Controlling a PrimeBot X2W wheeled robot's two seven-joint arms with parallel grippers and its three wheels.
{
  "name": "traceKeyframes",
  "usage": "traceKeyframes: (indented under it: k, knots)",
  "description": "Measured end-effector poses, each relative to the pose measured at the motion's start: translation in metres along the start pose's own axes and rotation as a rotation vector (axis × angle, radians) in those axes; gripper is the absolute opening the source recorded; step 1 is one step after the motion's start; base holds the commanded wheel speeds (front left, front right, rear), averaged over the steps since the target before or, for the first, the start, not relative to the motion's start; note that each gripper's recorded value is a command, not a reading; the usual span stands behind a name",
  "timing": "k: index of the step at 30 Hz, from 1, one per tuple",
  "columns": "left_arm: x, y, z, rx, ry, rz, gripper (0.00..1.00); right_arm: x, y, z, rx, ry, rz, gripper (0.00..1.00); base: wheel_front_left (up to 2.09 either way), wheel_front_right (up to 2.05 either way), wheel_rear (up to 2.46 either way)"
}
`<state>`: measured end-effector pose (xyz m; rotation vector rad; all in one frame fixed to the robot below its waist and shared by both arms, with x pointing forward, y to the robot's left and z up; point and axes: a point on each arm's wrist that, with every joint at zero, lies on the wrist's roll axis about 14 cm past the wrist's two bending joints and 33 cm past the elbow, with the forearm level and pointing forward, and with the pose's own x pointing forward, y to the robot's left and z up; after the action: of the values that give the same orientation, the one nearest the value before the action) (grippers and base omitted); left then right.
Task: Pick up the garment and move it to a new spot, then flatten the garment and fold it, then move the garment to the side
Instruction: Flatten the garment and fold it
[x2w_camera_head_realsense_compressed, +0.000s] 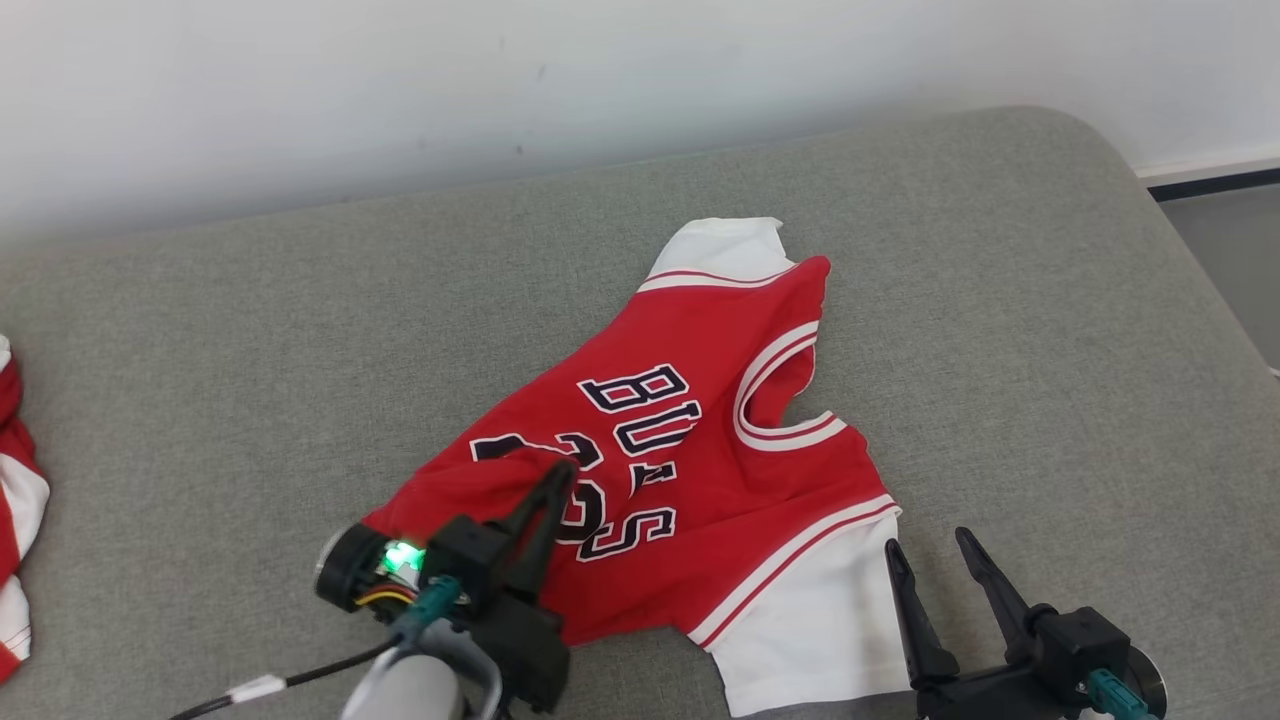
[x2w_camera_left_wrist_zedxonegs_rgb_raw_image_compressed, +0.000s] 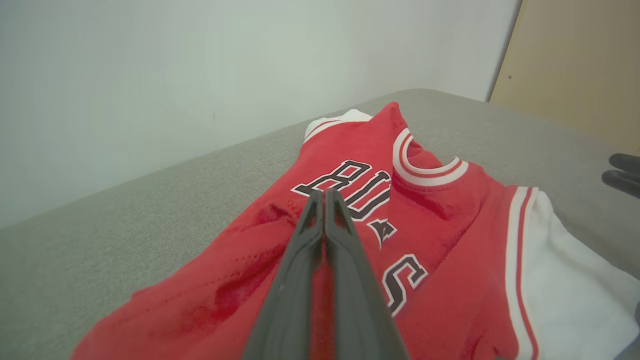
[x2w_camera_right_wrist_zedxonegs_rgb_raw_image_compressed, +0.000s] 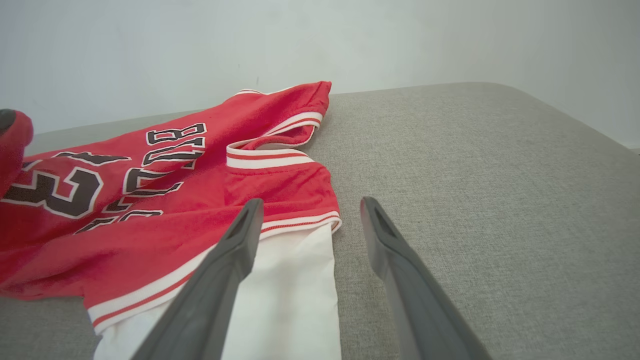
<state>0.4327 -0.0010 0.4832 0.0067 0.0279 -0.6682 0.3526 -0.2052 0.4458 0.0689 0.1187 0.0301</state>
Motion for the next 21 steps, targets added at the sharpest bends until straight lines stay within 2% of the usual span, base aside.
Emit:
traceKeyframes:
  k: [1,3,4,5,6,10,13,17,21]
  knots:
    - [0.002,-0.006,-0.005,-0.009,0.012,-0.013,0.15,-0.001,-0.001,-0.001,0.0,0.002,-0.005,1.0,0.0,0.0,0.0]
    - [0.003,-0.018,-0.011,-0.023,0.029,-0.041,0.16,-0.001,-0.004,-0.001,0.001,0.003,-0.012,1.0,0.0,0.0,0.0]
    - [0.003,-0.024,-0.014,-0.026,0.037,-0.054,0.27,0.0,-0.004,-0.001,0.0,0.003,-0.014,1.0,0.0,0.0,0.0]
    - [0.001,-0.031,-0.016,-0.029,0.042,-0.07,0.73,0.001,-0.003,-0.002,-0.001,0.007,-0.008,1.0,0.0,0.0,0.0]
    - [0.001,-0.032,-0.014,-0.031,0.039,-0.071,1.0,0.001,-0.002,-0.003,-0.002,0.01,-0.004,1.0,0.0,0.0,0.0]
    - [-0.003,-0.028,0.012,-0.043,-0.046,-0.044,1.0,0.004,0.007,-0.006,0.001,0.017,0.025,1.0,0.0,0.0,0.0]
    - [-0.015,-0.012,0.028,-0.053,-0.107,0.026,1.0,0.007,0.015,-0.005,0.002,0.013,0.047,1.0,0.0,0.0,0.0]
    - [-0.045,0.033,0.037,-0.034,-0.144,0.184,1.0,0.011,0.023,-0.004,0.003,0.011,0.072,1.0,0.0,0.0,0.0]
    - [-0.077,0.075,0.027,-0.011,-0.112,0.315,1.0,0.014,0.03,-0.005,0.002,0.014,0.094,1.0,0.0,0.0,0.0]
